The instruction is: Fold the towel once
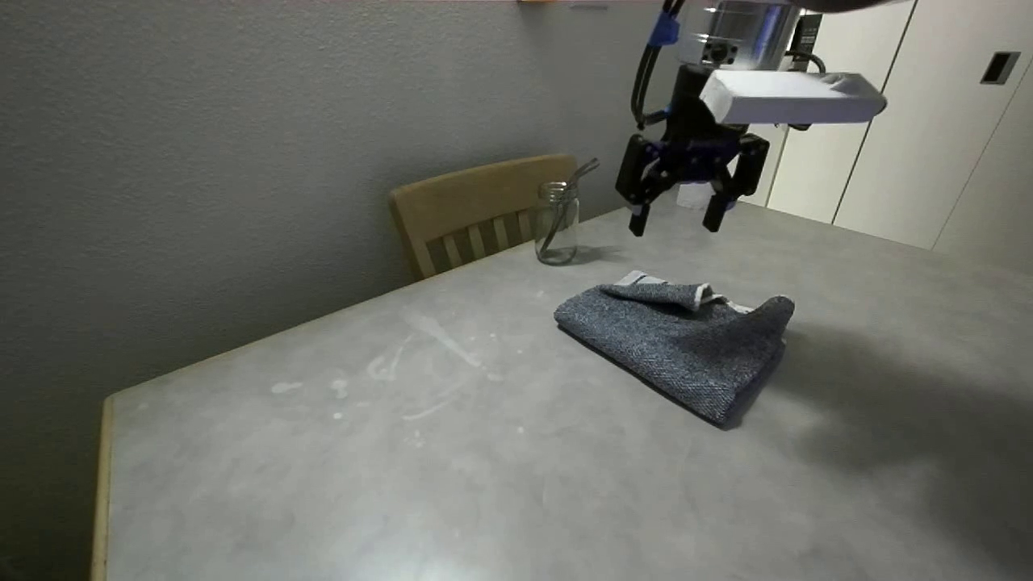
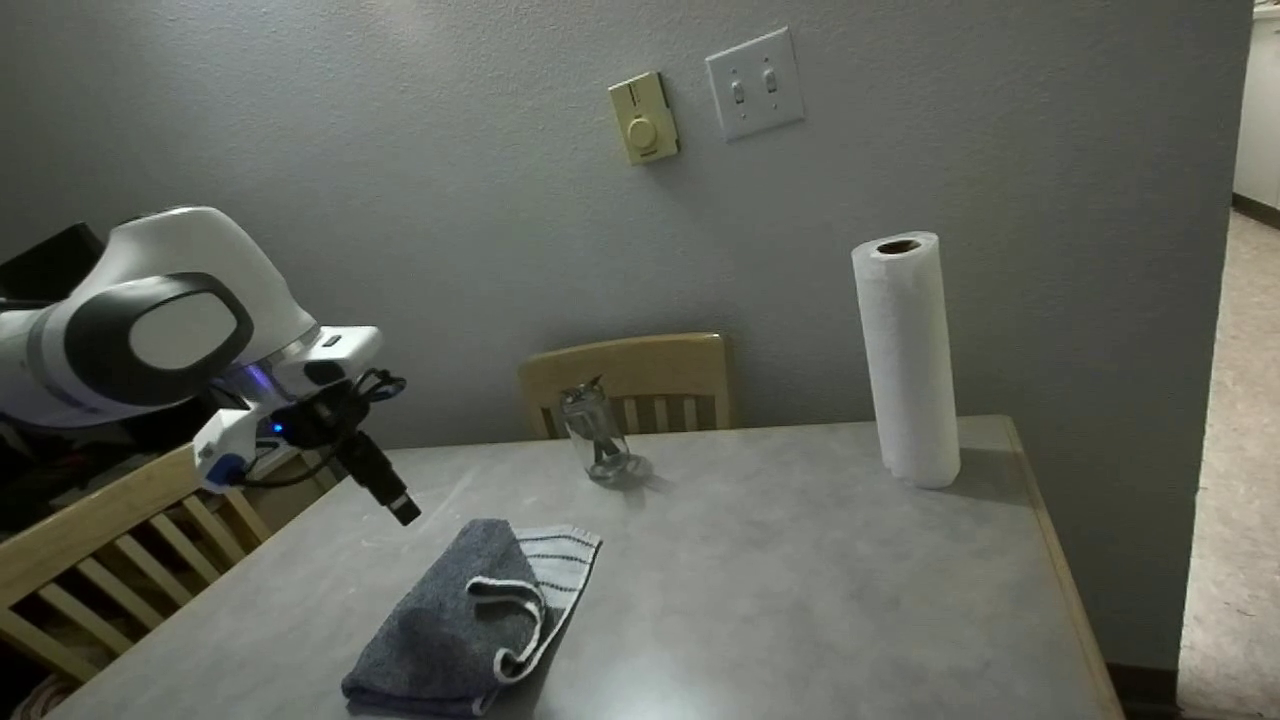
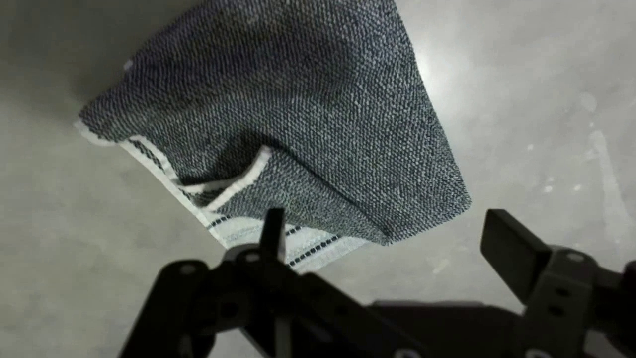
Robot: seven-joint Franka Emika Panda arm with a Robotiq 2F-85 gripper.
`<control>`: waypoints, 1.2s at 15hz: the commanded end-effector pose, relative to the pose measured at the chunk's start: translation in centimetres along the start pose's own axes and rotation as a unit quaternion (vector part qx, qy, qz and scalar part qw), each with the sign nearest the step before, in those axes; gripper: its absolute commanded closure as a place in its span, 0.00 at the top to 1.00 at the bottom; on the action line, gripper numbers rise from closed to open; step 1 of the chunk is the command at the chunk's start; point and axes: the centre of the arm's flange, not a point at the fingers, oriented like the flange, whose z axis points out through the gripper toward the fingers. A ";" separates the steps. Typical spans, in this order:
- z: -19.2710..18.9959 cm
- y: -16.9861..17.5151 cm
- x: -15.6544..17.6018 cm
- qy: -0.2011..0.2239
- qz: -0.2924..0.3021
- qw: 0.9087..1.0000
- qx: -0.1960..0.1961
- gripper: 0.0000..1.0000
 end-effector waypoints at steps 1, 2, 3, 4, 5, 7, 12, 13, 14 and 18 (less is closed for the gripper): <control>1.5 -0.2 -0.2 -0.039 0.090 0.995 -0.004 1.00; 2.1 -0.2 -0.4 -0.047 0.108 0.993 -0.003 1.00; 2.7 -0.2 -0.6 -0.054 0.123 0.991 -0.002 1.00; 3.2 -0.2 -0.7 -0.057 0.135 0.989 0.003 1.00; 3.8 -0.2 -0.8 -0.059 0.146 0.987 0.003 1.00; 5.0 0.1 -0.7 -0.060 0.155 0.986 0.004 1.00; 5.2 0.2 -1.4 -0.058 0.143 0.988 -0.005 1.00; 5.2 0.2 -1.4 -0.058 0.143 0.988 -0.005 1.00; 5.1 0.1 -1.4 -0.058 0.143 0.988 -0.004 1.00; 5.9 0.4 -1.2 -0.063 0.150 0.987 -0.014 1.00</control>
